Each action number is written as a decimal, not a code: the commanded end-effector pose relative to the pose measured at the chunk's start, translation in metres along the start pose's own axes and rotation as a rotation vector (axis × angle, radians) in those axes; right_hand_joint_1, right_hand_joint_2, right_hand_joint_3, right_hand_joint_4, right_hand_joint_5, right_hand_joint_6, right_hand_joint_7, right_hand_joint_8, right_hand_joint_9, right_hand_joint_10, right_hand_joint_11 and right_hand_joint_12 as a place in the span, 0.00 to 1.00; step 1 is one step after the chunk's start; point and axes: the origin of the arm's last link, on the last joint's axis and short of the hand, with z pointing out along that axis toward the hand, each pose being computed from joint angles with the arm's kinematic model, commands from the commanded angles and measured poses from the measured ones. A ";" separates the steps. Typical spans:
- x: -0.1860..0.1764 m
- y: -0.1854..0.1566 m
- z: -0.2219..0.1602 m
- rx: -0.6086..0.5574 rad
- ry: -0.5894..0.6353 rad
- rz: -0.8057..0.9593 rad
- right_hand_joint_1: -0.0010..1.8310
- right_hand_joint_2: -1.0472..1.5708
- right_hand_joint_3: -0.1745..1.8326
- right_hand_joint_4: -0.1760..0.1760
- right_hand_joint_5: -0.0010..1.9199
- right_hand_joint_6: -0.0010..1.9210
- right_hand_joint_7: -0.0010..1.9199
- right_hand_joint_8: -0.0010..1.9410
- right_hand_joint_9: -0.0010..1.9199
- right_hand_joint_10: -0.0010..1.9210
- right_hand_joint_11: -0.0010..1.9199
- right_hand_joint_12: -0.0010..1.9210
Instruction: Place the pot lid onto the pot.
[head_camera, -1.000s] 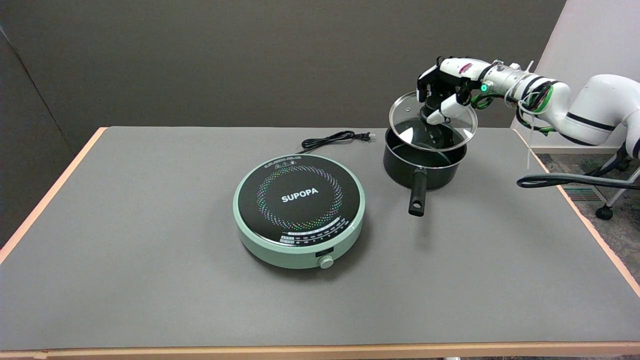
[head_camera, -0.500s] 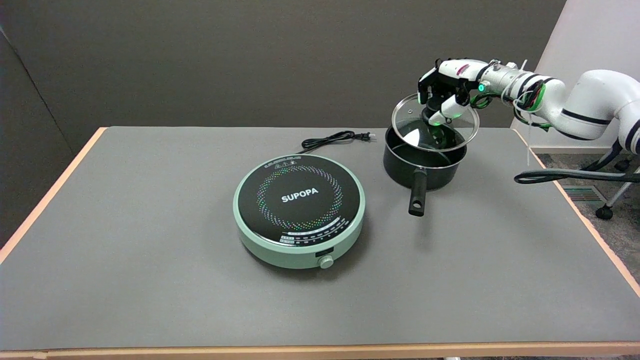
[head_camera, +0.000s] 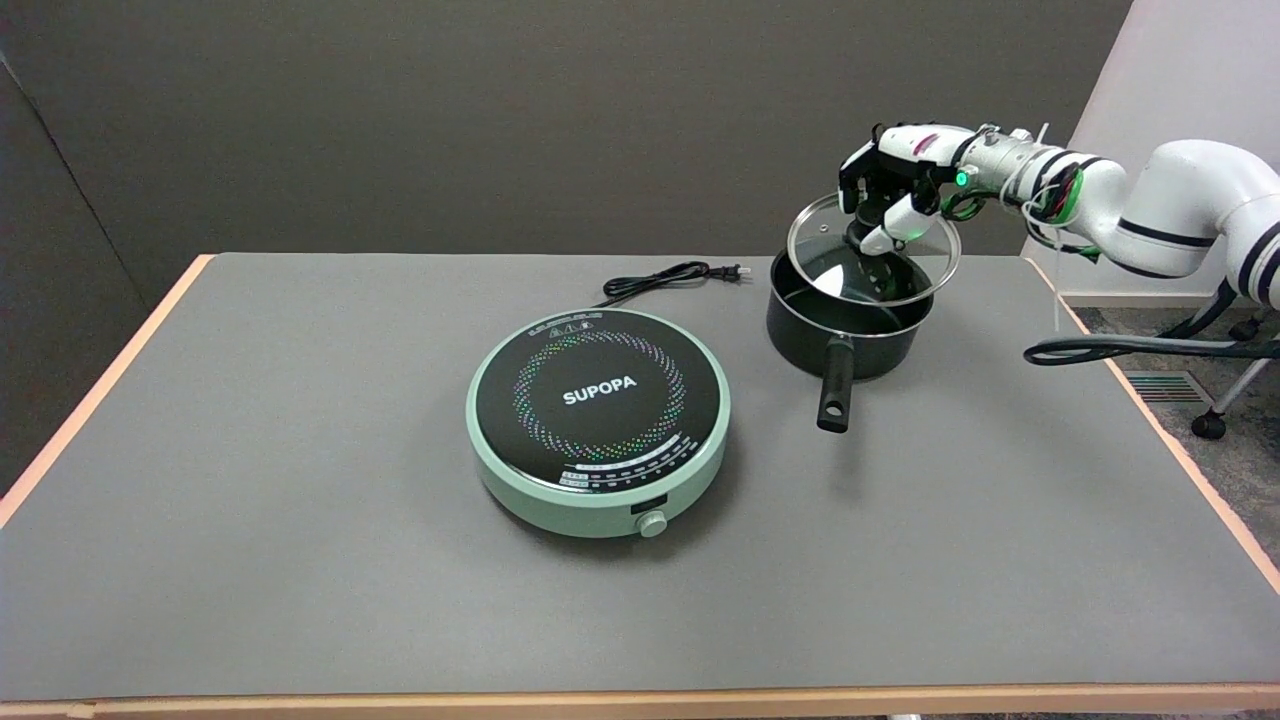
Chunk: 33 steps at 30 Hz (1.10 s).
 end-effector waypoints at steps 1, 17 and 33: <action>-0.004 -0.013 0.001 0.051 -0.015 0.066 0.74 0.75 0.28 1.00 0.37 0.58 0.50 0.59 0.46 0.69 0.37 0.90; 0.003 -0.002 -0.009 0.035 -0.040 0.140 0.75 0.75 0.29 1.00 0.37 0.58 0.50 0.58 0.46 0.69 0.38 0.88; -0.002 -0.005 0.000 0.037 -0.120 0.046 0.75 0.74 0.30 1.00 0.39 0.57 0.50 0.58 0.47 0.66 0.38 0.88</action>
